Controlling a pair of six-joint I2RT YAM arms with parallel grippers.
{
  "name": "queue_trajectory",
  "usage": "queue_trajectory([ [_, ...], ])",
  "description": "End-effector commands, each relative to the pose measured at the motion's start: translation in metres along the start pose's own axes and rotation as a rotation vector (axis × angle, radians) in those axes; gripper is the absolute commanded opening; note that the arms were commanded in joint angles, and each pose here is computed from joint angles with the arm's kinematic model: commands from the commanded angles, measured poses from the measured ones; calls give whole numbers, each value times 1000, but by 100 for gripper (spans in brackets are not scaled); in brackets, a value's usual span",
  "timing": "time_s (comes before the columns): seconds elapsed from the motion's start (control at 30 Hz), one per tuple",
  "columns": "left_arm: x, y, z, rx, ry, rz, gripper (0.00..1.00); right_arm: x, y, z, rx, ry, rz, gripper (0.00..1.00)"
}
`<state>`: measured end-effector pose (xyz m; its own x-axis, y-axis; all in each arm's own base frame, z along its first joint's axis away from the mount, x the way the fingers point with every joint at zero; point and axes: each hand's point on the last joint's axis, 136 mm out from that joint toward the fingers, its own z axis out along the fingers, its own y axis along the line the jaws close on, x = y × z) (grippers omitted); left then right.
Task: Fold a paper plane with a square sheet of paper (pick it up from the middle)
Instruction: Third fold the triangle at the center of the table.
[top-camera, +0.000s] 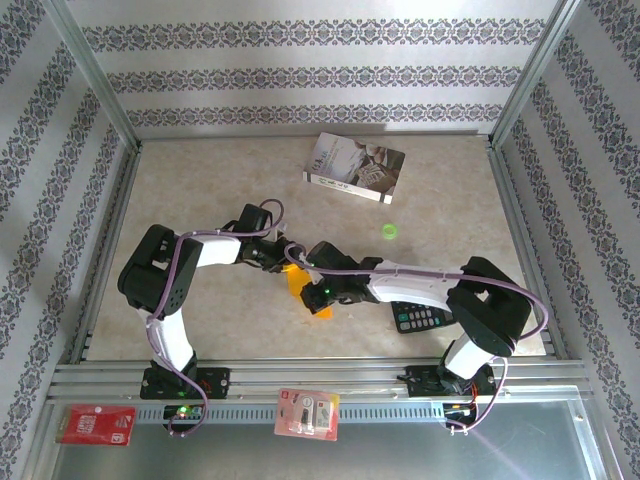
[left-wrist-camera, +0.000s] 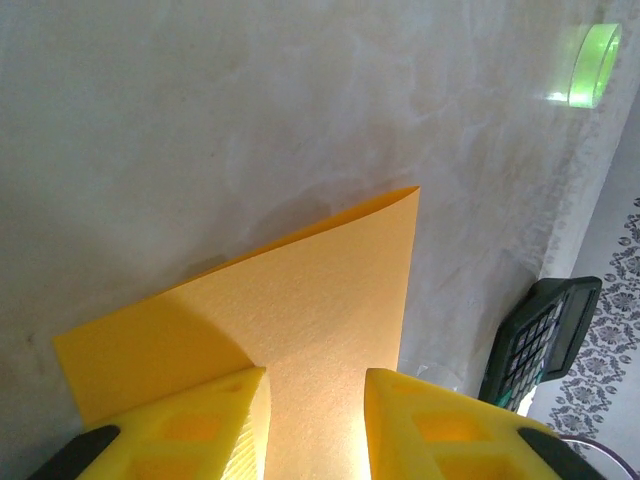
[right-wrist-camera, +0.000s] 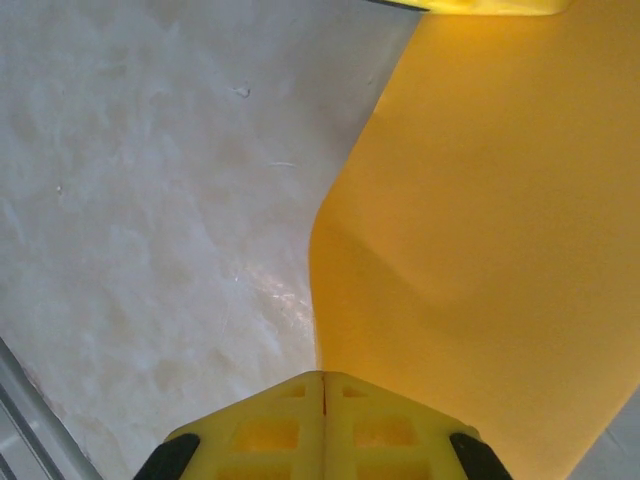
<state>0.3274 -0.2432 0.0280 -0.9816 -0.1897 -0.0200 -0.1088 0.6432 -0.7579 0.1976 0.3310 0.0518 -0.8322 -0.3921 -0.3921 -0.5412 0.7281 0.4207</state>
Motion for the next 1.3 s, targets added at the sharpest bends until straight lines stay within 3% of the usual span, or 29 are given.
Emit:
queue_trajectory([
  [0.0, 11, 13, 9, -45, 55, 4, 30, -8, 2, -1, -46, -8, 2, 4],
  [0.43, 15, 18, 14, -60, 73, 12, 30, -18, -20, 2, -112, 11, 85, 4],
  [1.27, 15, 19, 13, -76, 78, 20, 30, -23, -51, 9, -63, 17, 112, 2],
])
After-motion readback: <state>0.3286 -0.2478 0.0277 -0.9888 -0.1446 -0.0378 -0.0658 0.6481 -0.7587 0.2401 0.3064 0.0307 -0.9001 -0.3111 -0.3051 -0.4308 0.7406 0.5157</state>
